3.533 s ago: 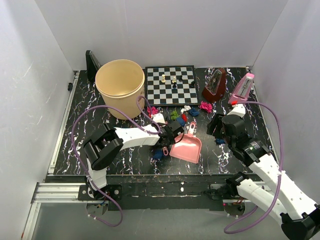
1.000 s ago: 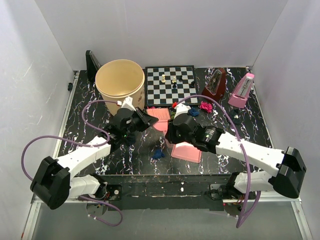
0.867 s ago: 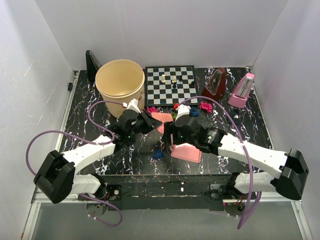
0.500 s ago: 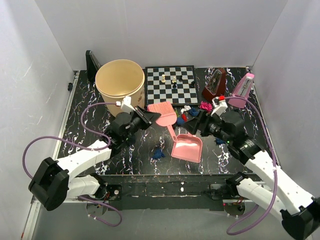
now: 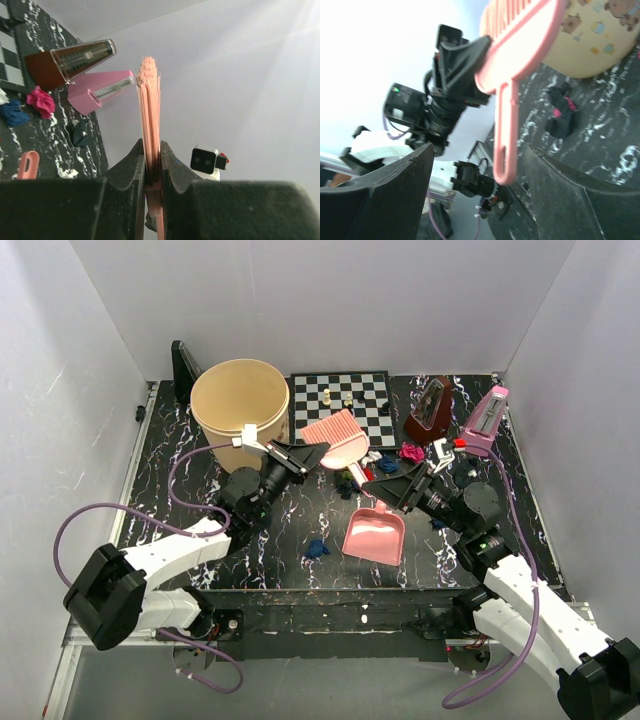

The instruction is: Sweep away the paper scraps from the table

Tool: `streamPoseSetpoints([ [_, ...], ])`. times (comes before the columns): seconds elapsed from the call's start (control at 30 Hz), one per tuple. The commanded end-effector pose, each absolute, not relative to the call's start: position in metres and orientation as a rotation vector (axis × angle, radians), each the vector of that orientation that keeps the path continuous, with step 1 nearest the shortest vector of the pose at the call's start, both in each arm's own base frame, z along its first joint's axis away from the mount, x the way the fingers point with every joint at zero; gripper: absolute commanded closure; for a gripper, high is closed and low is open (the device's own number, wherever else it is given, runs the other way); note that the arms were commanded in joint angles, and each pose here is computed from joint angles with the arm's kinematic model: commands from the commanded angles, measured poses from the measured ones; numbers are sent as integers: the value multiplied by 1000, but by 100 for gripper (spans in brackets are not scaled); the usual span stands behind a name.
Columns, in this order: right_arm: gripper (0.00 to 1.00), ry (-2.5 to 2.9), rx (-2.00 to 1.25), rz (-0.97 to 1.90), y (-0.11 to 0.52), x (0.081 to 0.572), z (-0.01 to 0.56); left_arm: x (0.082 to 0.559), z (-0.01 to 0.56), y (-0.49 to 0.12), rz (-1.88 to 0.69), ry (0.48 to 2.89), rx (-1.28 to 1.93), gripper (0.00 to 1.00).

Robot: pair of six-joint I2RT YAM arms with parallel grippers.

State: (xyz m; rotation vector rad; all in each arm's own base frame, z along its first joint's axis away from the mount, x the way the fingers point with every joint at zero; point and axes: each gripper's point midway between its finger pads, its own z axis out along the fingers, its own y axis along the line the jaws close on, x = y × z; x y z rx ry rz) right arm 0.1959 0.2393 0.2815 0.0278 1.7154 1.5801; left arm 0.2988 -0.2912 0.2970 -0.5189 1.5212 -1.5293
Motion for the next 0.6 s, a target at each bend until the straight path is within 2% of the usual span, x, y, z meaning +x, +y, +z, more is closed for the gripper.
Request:
streamPoseSetpoints([
  [0.0, 23, 1513, 14, 1700, 237, 191, 331, 293, 343, -297, -1626, 1356, -525, 100],
  [0.13, 30, 1500, 51, 1685, 232, 192, 333, 290, 342, -294, -1640, 1353, -567, 100],
  [0.37, 35, 1497, 102, 1726, 233, 197, 322, 284, 345, -307, -1725, 1353, -627, 100],
  [0.57, 41, 1485, 161, 1651, 226, 209, 317, 275, 346, -316, -1777, 1305, -622, 100],
])
